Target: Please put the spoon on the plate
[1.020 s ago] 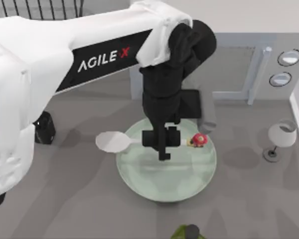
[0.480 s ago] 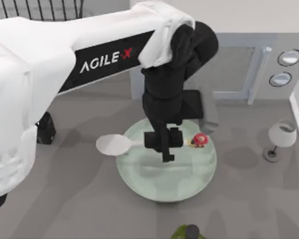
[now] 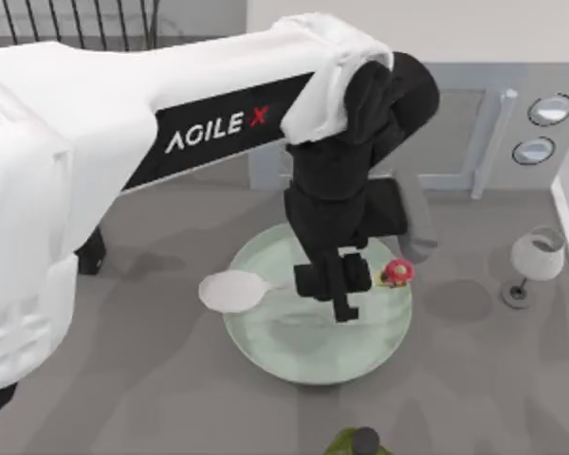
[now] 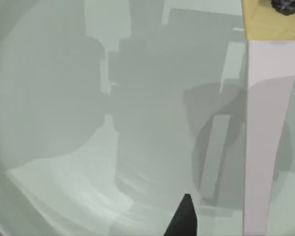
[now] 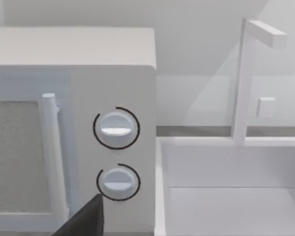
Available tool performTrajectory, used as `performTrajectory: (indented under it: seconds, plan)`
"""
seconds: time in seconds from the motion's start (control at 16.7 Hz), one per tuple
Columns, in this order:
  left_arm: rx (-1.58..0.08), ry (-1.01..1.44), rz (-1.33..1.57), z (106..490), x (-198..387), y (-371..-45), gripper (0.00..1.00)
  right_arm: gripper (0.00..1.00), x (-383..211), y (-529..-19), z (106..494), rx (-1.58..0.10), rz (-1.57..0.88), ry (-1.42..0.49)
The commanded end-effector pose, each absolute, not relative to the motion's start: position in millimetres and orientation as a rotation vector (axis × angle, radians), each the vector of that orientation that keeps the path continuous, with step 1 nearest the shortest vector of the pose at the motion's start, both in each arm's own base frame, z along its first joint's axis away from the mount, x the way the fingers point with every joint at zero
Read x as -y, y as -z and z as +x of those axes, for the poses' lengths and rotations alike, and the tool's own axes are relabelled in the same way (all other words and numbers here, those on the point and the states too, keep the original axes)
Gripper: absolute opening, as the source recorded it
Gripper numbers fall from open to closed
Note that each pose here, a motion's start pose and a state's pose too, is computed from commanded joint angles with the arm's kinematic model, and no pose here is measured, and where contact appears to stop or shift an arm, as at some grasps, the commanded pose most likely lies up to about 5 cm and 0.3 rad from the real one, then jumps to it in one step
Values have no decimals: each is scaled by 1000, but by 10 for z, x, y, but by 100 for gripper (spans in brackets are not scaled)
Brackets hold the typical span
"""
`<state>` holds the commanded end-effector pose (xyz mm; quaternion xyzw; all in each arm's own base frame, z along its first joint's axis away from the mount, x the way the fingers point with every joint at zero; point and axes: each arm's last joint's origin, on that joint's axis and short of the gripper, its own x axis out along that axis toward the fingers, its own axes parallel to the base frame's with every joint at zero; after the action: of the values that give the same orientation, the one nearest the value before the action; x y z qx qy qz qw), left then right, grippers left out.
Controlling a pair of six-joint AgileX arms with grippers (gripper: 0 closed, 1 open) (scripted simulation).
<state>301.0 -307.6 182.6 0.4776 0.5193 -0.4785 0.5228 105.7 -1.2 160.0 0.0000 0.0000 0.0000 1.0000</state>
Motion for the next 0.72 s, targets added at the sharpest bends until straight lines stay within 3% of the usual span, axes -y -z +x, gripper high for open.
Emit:
performTrajectory:
  seconds: [0.72]
  plan:
    - [-1144, 1149, 1164, 3116, 2988, -1763, 0, 100, 12, -1600, 1057, 0, 0, 0]
